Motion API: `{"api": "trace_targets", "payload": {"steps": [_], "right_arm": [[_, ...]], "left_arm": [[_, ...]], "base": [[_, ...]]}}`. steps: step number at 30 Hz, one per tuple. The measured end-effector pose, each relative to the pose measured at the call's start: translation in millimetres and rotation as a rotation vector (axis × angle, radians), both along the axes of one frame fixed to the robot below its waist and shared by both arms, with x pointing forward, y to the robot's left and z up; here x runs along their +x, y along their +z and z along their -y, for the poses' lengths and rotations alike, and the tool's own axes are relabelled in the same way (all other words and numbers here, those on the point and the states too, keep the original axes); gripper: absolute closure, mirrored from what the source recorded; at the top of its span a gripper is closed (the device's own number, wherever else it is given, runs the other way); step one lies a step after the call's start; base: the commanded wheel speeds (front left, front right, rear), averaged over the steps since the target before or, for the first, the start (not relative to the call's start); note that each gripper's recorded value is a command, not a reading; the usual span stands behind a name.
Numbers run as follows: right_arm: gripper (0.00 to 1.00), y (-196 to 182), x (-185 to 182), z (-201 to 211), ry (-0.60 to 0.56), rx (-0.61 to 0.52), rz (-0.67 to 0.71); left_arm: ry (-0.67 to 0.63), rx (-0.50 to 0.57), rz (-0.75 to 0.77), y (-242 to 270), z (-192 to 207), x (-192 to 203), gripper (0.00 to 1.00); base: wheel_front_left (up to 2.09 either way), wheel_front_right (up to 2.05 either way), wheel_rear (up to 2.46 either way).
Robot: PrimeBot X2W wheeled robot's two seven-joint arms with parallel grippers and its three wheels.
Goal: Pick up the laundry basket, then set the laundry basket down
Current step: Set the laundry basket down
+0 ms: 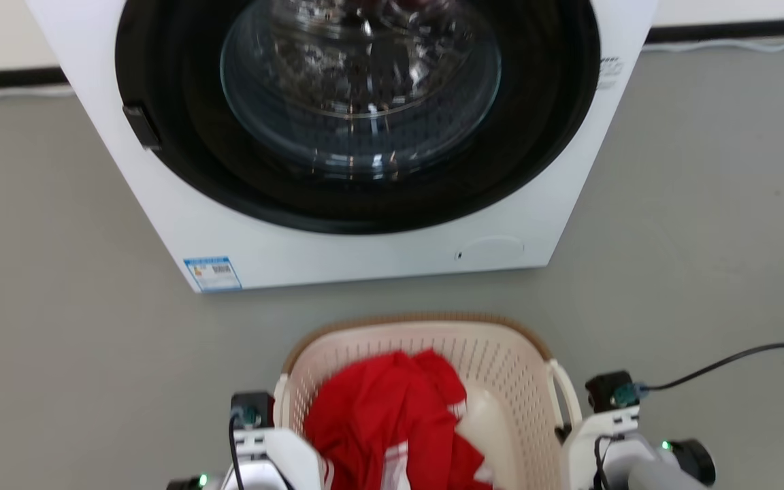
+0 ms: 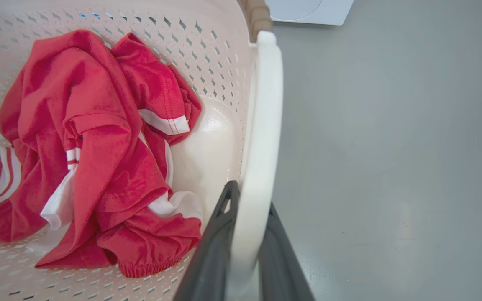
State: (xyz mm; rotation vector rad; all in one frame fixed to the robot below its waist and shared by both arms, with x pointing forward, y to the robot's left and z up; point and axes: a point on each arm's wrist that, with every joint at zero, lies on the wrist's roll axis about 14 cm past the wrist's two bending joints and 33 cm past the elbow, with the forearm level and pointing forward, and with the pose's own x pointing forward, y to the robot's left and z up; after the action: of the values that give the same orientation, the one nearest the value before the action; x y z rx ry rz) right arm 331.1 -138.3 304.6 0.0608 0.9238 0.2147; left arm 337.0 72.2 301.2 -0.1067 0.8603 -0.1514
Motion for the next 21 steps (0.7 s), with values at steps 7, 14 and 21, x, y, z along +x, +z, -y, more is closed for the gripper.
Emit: {"api": "trace_targets", "payload": {"steps": [7,14,21], "right_arm": [[1.0,-1.7,36.6,-1.1,0.002,0.003,0.051],[1.0,-14.0,73.9,-4.5,0.016,0.001,0.085],[1.0,-38.8,102.2,-4.6,0.033,-0.015,0.091]], "left_arm": [[0.012,-0.002,0.021,-4.4,-1.7,30.8,1.0],[0.024,0.008,0.021,-19.5,-6.6,63.1,1.0],[0.032,0.009,0.023,-37.6,-7.7,98.1,1.0]], "base": [[0.0,0.0,0.0],[0.0,0.0,0.0],[0.0,0.0,0.0]]}}
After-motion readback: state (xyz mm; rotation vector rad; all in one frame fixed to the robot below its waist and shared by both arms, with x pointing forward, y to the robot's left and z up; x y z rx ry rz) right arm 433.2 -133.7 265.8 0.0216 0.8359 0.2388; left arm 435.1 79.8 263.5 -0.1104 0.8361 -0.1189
